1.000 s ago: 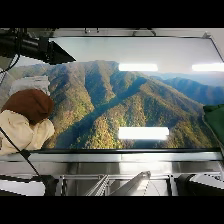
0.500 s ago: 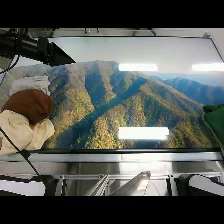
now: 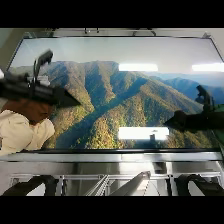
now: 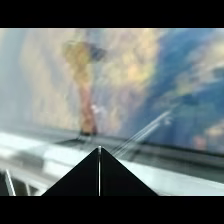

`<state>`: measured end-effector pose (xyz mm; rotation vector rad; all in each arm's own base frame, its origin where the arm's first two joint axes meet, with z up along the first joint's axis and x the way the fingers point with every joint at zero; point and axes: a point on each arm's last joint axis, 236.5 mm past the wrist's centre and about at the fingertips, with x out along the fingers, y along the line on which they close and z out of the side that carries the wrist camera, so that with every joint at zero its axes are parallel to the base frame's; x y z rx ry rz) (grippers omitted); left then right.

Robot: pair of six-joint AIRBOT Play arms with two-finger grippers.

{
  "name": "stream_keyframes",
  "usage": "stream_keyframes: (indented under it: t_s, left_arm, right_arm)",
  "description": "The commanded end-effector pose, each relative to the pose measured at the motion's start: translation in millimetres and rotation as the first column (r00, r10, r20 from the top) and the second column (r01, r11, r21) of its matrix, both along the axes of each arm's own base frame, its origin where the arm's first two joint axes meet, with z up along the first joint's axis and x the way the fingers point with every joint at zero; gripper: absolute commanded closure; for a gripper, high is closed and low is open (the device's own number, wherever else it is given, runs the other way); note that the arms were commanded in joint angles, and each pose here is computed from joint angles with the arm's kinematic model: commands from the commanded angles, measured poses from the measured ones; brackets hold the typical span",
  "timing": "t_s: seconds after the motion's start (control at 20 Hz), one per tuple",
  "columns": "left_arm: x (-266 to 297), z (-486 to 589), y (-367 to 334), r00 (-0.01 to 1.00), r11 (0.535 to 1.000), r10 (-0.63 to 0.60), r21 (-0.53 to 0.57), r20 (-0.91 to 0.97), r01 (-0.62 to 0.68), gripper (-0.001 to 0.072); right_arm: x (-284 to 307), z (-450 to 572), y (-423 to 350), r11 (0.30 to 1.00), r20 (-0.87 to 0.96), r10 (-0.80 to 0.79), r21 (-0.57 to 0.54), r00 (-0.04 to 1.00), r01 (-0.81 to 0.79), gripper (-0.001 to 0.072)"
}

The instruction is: Fold the shirts.

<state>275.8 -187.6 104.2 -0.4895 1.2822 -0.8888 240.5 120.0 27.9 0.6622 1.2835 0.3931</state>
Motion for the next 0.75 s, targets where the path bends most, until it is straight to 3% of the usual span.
stream_keyframes:
  t_s: [0.0, 0.7]
  left_arm:
    - [-62.4, -70.7, 14.3, 0.992, 0.994, 0.103, 0.056, -0.07, -0.099, 0.0686]
    - [-72.0, -73.7, 37.3, 0.972, 0.971, 0.234, 0.044, -0.014, -0.233, 0.0687]
  right_arm:
    - [-22.6, -11.7, 28.2, 0.998, 0.105, 0.041, 0.034, 0.994, -0.045, 0.0696]
    - [-22.4, -10.0, 29.8, 0.998, 0.111, 0.046, 0.041, 0.993, -0.051, 0.0695]
